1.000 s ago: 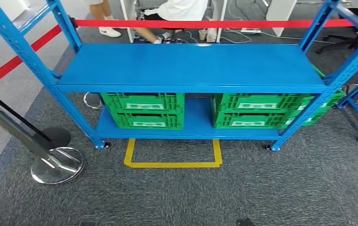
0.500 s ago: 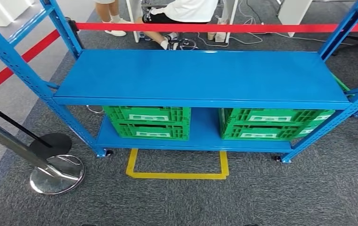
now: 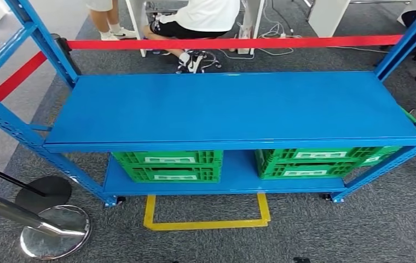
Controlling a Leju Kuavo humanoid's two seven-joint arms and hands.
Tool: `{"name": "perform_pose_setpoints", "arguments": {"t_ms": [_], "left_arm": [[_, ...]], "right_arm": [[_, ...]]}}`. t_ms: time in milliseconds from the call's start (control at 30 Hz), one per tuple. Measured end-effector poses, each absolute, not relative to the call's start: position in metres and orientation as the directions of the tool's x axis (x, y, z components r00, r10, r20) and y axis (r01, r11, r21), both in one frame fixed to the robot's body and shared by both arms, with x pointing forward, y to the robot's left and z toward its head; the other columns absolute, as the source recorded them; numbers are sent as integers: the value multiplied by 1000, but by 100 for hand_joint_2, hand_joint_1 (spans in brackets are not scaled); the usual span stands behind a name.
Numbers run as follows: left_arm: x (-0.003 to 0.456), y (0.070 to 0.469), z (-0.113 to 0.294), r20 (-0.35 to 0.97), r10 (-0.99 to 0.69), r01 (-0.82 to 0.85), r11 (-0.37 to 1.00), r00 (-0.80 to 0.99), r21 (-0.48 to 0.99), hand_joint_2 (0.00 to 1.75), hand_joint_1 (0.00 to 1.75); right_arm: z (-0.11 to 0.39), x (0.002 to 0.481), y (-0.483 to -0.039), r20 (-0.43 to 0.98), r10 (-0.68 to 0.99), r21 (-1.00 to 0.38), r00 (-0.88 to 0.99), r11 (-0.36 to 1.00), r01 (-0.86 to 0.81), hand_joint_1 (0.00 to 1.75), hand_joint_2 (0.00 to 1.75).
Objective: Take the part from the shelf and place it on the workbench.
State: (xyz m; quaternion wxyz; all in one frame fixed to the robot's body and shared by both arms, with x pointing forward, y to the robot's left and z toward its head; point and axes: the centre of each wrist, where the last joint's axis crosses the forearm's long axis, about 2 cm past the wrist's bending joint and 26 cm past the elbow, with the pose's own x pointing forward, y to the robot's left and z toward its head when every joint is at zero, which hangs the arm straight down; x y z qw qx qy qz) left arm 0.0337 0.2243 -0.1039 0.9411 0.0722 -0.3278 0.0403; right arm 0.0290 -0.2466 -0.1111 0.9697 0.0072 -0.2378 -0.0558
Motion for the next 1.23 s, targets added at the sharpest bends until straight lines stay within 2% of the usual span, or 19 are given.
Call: {"name": "perform_pose_setpoints", "arguments": {"t_ms": [433, 567, 633, 767, 867, 1000, 1233], "left_arm": [[34, 225, -104, 620, 36, -133, 985, 784, 112, 0, 0], [34, 226, -104, 620, 34, -134, 984, 784, 115, 0, 0], [34, 226, -104, 620, 32, -133, 984, 784, 117, 0, 0], [34, 226, -104, 619, 31, -134, 984, 785, 120, 175, 0], [34, 226, -104, 614, 36, -131, 985, 788, 111, 175, 0], [35, 227, -104, 591, 56, -114, 991, 805, 62, 0, 0], [37, 229, -104, 564, 79, -124, 991, 822, 41, 0, 0]], "right_arm": [[-111, 26, -249, 458, -138, 41, 878, 990, 134, 0, 0], [-112, 26, -249, 457, -140, 43, 878, 990, 136, 0, 175], [-111, 27, -249, 459, -143, 46, 877, 989, 137, 0, 175], [-111, 27, -249, 459, -147, 51, 876, 989, 140, 0, 175], [-111, 27, -249, 461, -154, 62, 874, 988, 142, 0, 175], [-112, 25, -251, 465, -166, 83, 869, 986, 143, 0, 0], [-112, 22, -260, 442, -163, 67, 882, 987, 149, 0, 0]]}}
